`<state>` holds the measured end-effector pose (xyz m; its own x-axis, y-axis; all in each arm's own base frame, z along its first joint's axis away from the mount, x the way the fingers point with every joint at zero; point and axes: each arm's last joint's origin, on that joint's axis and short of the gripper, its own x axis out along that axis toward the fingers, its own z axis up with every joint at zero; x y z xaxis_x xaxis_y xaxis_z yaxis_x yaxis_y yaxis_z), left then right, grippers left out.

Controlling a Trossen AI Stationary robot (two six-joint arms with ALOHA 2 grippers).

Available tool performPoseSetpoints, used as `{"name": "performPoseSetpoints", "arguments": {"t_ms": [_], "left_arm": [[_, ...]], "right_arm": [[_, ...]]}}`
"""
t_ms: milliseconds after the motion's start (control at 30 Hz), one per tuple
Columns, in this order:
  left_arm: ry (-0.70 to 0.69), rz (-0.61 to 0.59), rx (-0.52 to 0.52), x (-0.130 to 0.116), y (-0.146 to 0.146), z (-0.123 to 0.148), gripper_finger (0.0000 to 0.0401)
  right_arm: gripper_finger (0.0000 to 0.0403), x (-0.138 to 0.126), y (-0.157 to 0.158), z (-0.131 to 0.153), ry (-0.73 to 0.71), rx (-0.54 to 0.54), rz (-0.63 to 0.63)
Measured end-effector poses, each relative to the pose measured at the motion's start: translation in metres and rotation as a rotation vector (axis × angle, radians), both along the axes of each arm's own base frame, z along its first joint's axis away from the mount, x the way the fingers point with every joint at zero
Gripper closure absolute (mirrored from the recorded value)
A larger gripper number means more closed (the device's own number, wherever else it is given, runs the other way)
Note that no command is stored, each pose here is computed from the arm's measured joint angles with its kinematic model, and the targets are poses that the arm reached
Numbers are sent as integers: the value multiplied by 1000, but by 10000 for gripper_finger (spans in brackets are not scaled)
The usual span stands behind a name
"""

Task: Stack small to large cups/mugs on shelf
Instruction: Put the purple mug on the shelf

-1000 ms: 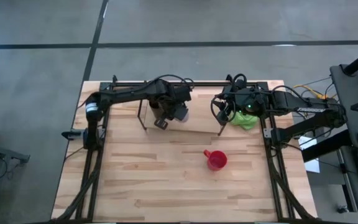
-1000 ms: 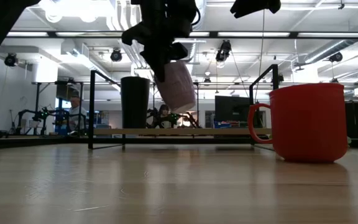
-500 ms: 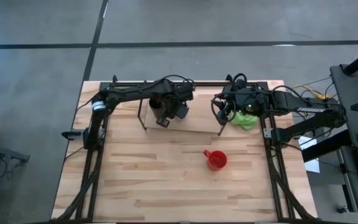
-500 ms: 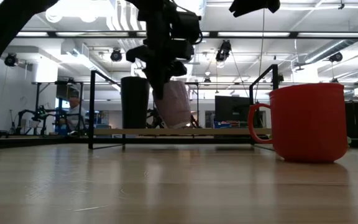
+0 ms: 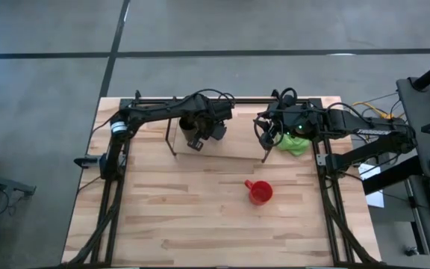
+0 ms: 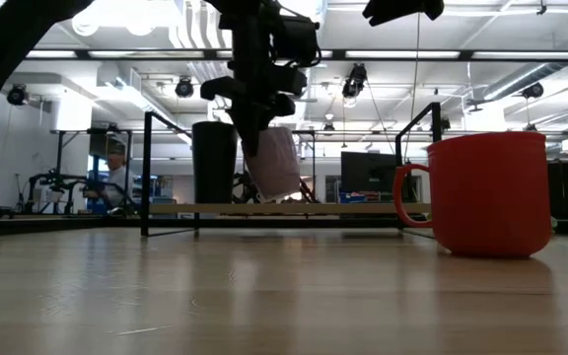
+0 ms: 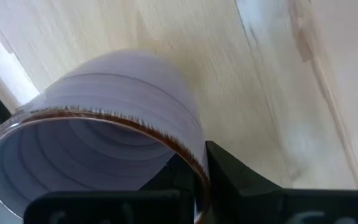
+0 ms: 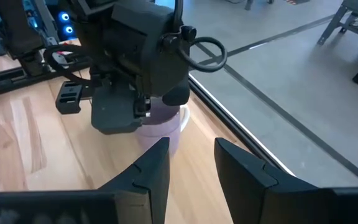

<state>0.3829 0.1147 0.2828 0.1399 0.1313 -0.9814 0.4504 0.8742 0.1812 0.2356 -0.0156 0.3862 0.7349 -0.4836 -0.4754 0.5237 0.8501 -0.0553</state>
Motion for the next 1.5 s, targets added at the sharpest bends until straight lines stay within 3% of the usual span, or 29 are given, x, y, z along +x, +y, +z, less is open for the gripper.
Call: {"name": "performPoseSetpoints", "arguments": {"t_ms": [633, 867, 1100, 1500], "left_arm": [[-6, 2, -2, 1, -2, 0, 395], [-12, 4, 1, 2, -2, 0, 395], [-12, 5, 1, 1, -2, 0, 395], [-20, 69, -9, 1, -3, 1, 395]], "right_arm": [[290, 17, -1, -18, -65, 231, -135], [318, 41, -3, -38, -23, 273, -172], [387, 59, -9, -59, 36, 312, -212], [394, 67, -9, -89, 20, 444, -265]]}}
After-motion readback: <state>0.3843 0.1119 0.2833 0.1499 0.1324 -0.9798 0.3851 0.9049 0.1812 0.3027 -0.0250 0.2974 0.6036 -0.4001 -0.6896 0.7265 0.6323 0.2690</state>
